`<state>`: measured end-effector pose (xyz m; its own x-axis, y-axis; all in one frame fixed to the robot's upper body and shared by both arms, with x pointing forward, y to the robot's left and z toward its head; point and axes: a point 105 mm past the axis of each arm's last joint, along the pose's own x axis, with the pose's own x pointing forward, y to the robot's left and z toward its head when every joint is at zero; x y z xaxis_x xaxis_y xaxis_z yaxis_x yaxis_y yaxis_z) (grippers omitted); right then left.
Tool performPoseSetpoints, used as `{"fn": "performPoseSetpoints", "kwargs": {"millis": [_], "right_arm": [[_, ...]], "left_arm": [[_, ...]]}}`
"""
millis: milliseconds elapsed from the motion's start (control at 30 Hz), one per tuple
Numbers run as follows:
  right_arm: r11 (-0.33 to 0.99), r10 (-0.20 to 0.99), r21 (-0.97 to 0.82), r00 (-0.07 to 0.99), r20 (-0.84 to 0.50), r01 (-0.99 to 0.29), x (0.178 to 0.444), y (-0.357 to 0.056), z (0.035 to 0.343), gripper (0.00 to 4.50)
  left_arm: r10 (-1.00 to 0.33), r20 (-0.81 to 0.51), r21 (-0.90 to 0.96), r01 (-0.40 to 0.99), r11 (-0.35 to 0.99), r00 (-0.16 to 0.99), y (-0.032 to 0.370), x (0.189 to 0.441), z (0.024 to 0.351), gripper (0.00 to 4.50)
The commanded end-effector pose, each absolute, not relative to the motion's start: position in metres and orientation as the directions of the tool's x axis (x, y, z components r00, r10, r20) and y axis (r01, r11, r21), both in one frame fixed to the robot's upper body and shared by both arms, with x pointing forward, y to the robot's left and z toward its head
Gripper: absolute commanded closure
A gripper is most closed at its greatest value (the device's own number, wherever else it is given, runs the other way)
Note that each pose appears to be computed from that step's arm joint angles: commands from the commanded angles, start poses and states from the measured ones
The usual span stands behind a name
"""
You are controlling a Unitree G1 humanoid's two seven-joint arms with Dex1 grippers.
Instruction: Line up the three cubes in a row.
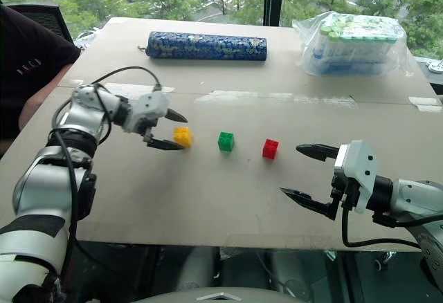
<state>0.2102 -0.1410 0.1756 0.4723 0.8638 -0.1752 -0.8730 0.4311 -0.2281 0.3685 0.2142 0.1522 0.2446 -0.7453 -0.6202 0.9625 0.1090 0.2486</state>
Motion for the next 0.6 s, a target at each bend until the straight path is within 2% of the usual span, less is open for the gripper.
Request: {"fn": "performPoseSetpoints", "kwargs": {"millis": [33, 167, 267, 367, 500, 600], "right_arm": [[0.499, 0.822, -0.253, 0.545, -0.165, -0.829, 0.214, -0.155, 0.176, 0.0], [0.584, 0.77, -0.212, 0.618, -0.159, -0.783, 0.217, -0.174, 0.165, 0.0], [0.652, 0.706, -0.207, 0.684, -0.185, -0.729, 0.219, -0.192, 0.152, 0.0], [0.722, 0.626, -0.209, 0.751, -0.21, -0.66, 0.216, -0.216, 0.141, 0.0], [0.765, 0.569, -0.201, 0.788, -0.236, -0.612, 0.206, -0.235, 0.132, 0.0], [0.774, 0.56, -0.199, 0.796, -0.229, -0.601, 0.204, -0.24, 0.133, 0.0]], "left_arm": [[-0.827, -0.459, 0.246, 0.941, 0.232, 0.324, 0.229, 0.347, 0.182, 0.01], [-0.827, -0.338, 0.181, 0.894, 0.411, 0.449, 0.235, 0.312, 0.184, 0.01], [-0.764, -0.219, 0.13, 0.795, 0.593, 0.606, 0.239, 0.297, 0.181, 0.01], [-0.678, -0.154, 0.077, 0.693, 0.717, 0.719, 0.234, 0.27, 0.161, 0.01], [-0.546, -0.103, 0.026, 0.551, 0.834, 0.831, 0.228, 0.244, 0.14, 0.01], [-0.491, -0.106, 0.031, 0.496, 0.868, 0.865, 0.226, 0.23, 0.13, 0.01]]}}
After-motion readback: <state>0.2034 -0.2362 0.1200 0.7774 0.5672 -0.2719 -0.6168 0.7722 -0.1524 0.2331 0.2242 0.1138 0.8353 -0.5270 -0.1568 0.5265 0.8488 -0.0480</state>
